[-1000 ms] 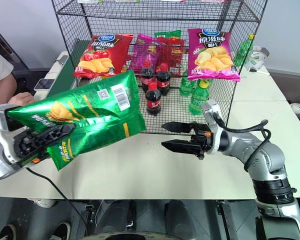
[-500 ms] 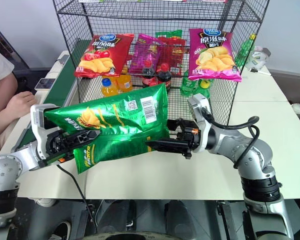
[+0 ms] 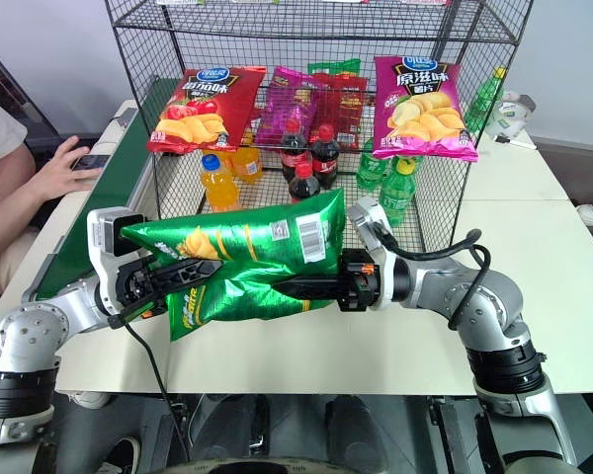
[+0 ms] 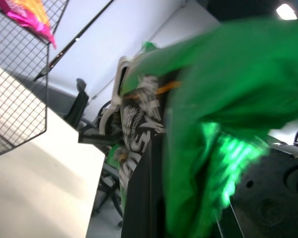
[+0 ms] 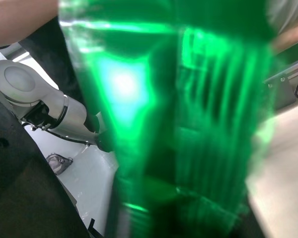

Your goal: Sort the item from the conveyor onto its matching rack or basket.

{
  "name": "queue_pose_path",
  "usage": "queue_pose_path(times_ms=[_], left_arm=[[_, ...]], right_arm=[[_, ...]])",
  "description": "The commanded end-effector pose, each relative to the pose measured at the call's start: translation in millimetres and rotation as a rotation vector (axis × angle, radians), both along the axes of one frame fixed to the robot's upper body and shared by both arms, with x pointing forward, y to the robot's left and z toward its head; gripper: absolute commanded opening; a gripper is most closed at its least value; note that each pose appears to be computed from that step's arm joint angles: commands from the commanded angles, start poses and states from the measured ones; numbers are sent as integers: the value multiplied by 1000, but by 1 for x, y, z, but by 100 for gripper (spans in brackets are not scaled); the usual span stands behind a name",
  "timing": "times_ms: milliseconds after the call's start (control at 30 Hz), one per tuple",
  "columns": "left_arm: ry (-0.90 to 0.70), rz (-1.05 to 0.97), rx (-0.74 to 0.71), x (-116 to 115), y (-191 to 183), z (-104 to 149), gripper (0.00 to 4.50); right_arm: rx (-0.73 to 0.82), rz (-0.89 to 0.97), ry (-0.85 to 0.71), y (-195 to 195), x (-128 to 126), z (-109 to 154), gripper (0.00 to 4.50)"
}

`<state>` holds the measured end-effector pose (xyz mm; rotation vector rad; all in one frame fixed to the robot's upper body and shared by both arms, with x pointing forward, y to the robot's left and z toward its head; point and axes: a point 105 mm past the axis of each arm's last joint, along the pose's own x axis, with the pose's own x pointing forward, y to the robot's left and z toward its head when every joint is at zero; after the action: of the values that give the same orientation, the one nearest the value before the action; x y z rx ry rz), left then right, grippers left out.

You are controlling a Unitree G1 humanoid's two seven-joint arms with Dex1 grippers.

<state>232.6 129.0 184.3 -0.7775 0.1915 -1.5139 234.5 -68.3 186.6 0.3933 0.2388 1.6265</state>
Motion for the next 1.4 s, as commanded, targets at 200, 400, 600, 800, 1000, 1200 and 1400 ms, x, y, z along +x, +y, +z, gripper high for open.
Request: queue_pose_path(times_ms=[200, 400, 600, 800, 1000, 1200, 1400], left_arm=[[-81, 197, 70, 14, 33, 5, 286], [-178, 404, 141, 23, 63, 3, 444], [-336, 633, 190, 40, 81, 5, 444], [-431, 684, 215, 48, 76, 9, 444], [-567, 838, 305, 58, 77, 14, 444], [-635, 876, 344, 54, 71, 13, 444], [-668, 928, 363, 53, 76, 17, 444]], right_arm=[[-135, -168, -349, -15, 7, 6, 0], [-137, -364, -874, -21, 16, 48, 0], [-144, -658, -1335, -34, 42, 111, 0], [-405, -828, -1806, -39, 80, 123, 0], [-734, -949, -1907, -43, 128, 108, 0], [-933, -1140, -1754, -55, 162, 98, 0], [-956, -1260, -1612, -59, 180, 94, 0]])
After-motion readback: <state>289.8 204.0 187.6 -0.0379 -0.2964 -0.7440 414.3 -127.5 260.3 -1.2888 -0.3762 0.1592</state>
